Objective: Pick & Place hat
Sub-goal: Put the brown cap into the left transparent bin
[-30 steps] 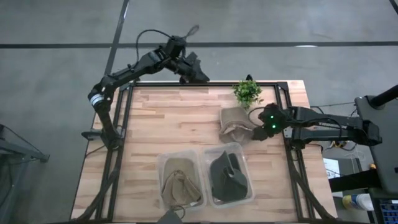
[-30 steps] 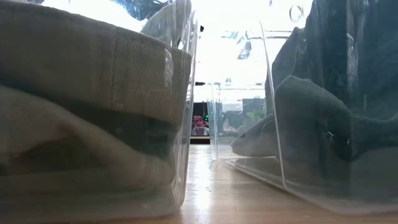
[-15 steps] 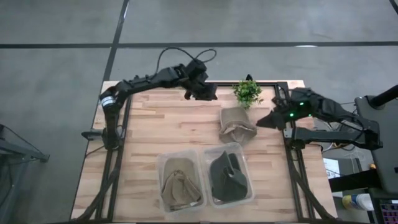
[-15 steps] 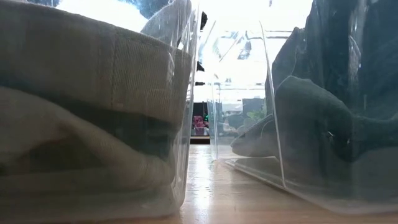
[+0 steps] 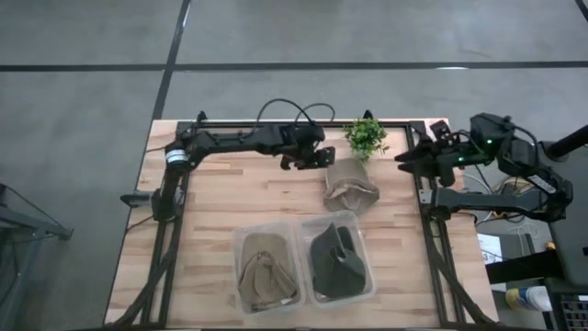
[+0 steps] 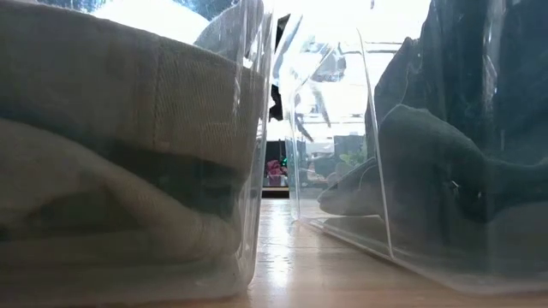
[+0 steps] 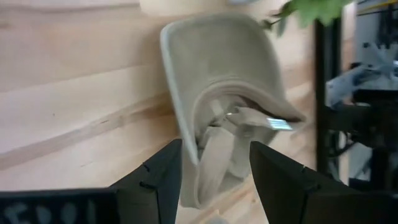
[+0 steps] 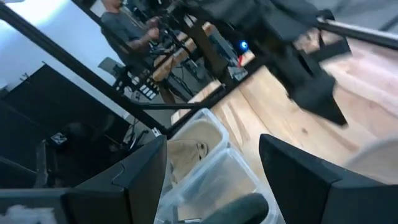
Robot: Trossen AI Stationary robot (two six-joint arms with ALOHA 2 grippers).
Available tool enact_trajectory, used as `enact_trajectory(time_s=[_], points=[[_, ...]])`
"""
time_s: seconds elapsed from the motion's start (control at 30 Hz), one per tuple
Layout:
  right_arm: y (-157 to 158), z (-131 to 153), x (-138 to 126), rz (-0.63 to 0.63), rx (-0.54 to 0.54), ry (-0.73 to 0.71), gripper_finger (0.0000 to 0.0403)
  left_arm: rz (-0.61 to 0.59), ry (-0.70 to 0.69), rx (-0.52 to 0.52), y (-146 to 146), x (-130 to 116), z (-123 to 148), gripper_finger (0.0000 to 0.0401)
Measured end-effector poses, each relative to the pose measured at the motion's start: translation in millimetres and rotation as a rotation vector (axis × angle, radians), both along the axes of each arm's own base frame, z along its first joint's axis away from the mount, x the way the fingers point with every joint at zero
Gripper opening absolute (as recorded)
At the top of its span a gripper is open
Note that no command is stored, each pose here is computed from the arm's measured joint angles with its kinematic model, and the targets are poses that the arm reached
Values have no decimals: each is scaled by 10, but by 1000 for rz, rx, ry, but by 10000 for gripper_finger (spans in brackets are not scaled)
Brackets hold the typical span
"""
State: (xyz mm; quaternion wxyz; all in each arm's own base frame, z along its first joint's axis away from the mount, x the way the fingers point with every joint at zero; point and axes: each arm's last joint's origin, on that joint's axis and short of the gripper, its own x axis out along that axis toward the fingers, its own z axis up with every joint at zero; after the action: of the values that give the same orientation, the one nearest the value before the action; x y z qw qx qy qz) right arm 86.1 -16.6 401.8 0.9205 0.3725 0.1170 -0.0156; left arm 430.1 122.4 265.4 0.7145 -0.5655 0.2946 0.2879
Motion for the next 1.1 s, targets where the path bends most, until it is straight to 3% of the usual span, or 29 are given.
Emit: enact_trajectory(time_s=[0.17, 0.47, 0.67, 0.9, 1.1], points=[[21, 112, -66, 10, -58, -43, 249, 48, 49, -45, -29, 116, -272, 179], [35, 162, -109, 19, -109, -69, 249, 95, -10, -104, -92, 374, -635, 179], [35, 161, -109, 25, -134, -71, 249, 81, 59, -101, -100, 325, -679, 179], [31, 162, -97, 26, -142, -72, 249, 120, 35, -60, -53, 317, -614, 179], [29, 158, -93, 25, -144, -70, 249, 110, 39, -109, -37, 380, -798, 179]])
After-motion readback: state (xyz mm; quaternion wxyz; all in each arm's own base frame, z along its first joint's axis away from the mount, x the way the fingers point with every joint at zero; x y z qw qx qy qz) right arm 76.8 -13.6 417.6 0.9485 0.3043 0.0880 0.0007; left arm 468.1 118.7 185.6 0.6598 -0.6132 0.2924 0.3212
